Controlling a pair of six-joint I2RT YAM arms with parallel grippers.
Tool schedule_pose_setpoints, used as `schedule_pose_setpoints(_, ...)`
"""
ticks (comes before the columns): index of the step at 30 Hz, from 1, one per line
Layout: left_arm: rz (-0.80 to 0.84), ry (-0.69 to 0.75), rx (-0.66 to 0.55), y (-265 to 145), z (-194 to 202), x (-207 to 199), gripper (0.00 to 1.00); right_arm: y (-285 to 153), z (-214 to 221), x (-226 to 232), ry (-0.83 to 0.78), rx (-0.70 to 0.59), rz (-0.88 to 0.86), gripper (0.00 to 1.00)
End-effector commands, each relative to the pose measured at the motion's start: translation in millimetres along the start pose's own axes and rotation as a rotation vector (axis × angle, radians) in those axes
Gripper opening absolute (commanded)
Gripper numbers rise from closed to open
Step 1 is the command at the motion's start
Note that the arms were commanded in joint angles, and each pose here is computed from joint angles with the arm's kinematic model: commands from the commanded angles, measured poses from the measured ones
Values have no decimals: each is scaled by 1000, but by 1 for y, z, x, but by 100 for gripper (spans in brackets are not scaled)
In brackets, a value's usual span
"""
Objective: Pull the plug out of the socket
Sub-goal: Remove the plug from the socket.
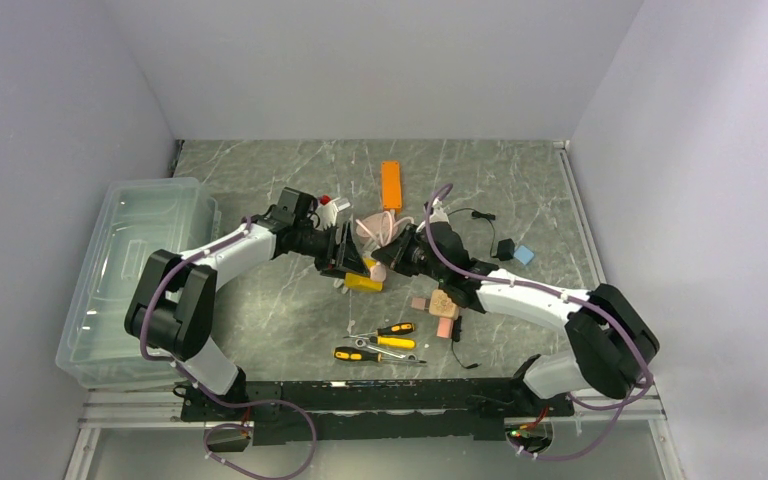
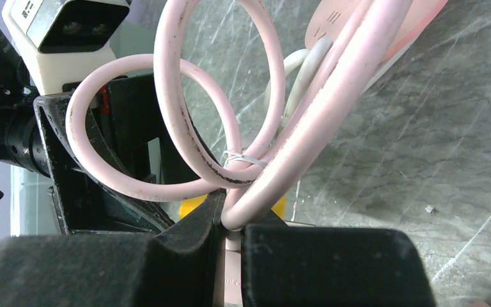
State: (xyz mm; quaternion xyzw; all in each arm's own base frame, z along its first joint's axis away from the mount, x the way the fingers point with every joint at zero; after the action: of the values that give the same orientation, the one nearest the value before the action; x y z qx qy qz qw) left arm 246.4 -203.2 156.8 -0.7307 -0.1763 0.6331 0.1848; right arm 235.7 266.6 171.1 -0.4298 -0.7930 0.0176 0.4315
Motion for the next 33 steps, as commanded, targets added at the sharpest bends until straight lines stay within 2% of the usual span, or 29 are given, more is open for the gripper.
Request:
schedule_pose_setpoints(1, -22, -6, -48, -8, -11, 3, 0, -16, -30, 27, -26, -111, -97, 0)
schedule_pose_setpoints(6, 4, 18, -38, -9, -11, 0, 0, -12, -31, 20, -9, -120, -41, 0)
schedule_pose_setpoints(13, 84, 125, -24, -15, -10, -18, 0, 1, -28, 8, 9, -54, 24, 0)
schedule_pose_setpoints(22, 19, 186, -21, -21, -9, -22, 0, 12, -38, 7, 15, -29, 20, 0)
schedule_pose_setpoints(26, -22, 145, -56, -25, -13, -16, 0, 11, -41, 11, 4, -40, 2, 0)
schedule_pose_setpoints(33, 13, 28, -106, -35, -24, 0, 0, 2, -32, 16, -25, -57, -12, 0)
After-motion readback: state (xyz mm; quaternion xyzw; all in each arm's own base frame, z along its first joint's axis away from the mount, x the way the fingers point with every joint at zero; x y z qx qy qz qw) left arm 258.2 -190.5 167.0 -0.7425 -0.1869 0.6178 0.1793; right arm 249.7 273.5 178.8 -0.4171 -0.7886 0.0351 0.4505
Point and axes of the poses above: each gripper's point midway between its finger pads, its own y axis out along the fingers, its own x axis along the line the jaws close on, z = x × y, the point moved 7 cm from there along -y, back along the fingers, and after that the axes turned 9 degrees about -y, right-handed, at the moved point
